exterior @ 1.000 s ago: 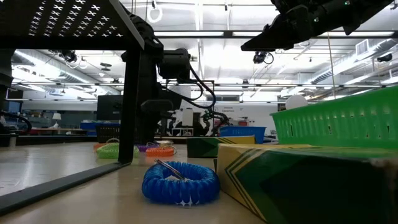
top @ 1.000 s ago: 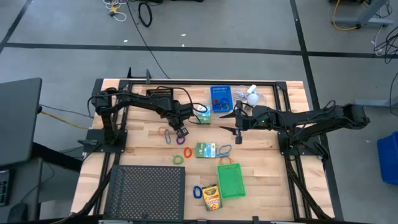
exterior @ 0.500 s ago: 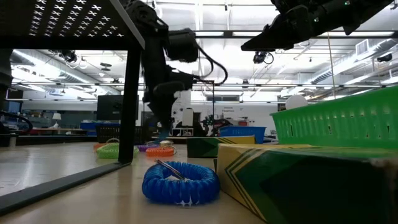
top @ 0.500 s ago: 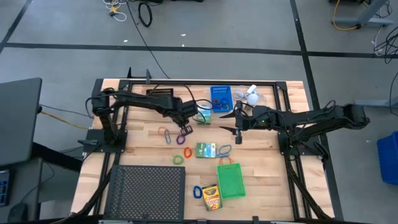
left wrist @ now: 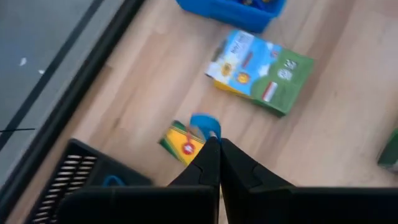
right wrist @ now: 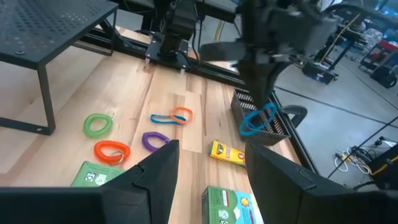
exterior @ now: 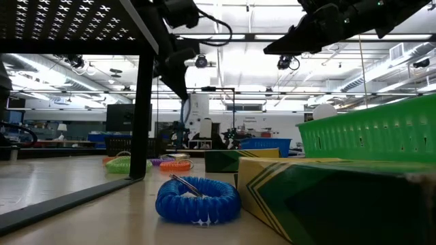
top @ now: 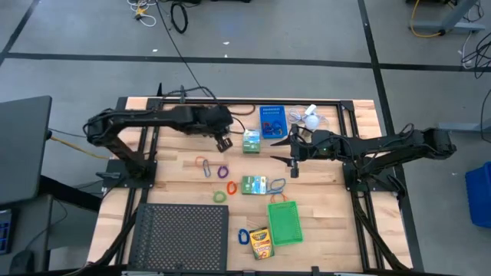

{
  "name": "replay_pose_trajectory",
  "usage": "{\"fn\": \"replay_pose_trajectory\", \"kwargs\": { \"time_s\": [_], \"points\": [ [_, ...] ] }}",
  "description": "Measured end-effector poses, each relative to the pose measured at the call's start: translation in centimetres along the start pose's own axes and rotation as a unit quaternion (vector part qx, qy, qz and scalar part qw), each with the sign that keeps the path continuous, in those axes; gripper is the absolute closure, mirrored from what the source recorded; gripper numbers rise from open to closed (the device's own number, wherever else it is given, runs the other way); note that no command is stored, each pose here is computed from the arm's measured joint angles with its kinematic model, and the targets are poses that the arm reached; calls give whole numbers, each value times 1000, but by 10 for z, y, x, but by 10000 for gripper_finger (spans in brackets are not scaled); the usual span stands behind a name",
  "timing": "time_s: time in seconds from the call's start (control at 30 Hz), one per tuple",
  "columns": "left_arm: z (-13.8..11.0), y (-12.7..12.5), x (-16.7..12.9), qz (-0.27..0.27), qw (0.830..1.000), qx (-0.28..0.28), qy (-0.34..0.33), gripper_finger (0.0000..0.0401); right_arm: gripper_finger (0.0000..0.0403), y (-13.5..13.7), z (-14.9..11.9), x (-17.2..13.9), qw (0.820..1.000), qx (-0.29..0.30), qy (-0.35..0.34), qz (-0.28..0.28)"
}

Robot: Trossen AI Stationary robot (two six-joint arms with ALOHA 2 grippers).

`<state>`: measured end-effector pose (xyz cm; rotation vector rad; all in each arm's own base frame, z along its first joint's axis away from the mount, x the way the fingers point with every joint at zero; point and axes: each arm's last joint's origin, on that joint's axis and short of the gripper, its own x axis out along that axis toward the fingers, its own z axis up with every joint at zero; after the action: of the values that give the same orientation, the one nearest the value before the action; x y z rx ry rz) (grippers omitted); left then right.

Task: Pick & Place Office Desk Supplies
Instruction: Put the blue rubber band into the black bin

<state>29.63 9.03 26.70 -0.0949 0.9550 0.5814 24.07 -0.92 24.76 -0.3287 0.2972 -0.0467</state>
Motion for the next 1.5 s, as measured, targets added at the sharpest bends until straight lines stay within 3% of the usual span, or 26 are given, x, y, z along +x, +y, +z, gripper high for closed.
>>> {"fn": "replay_pose_trajectory", "kwargs": {
  "time_s": [0.17,0.43,0.77,1.03,1.5],
  "points": [
    [-1,25,-10,20,1000,-18,0,400,211,0,1,0,1000,4,-9,6],
    [-28,65,2,69,994,-56,62,400,211,0,1,0,1000,4,-9,6],
    [-58,97,21,62,985,-99,128,400,211,0,1,0,1000,4,-10,8],
    [-86,97,37,-12,980,-113,162,400,211,0,2,0,1000,4,-11,10],
    [-82,98,40,-8,985,-106,133,324,211,0,2,0,1000,12,-11,11]
  ]
}}
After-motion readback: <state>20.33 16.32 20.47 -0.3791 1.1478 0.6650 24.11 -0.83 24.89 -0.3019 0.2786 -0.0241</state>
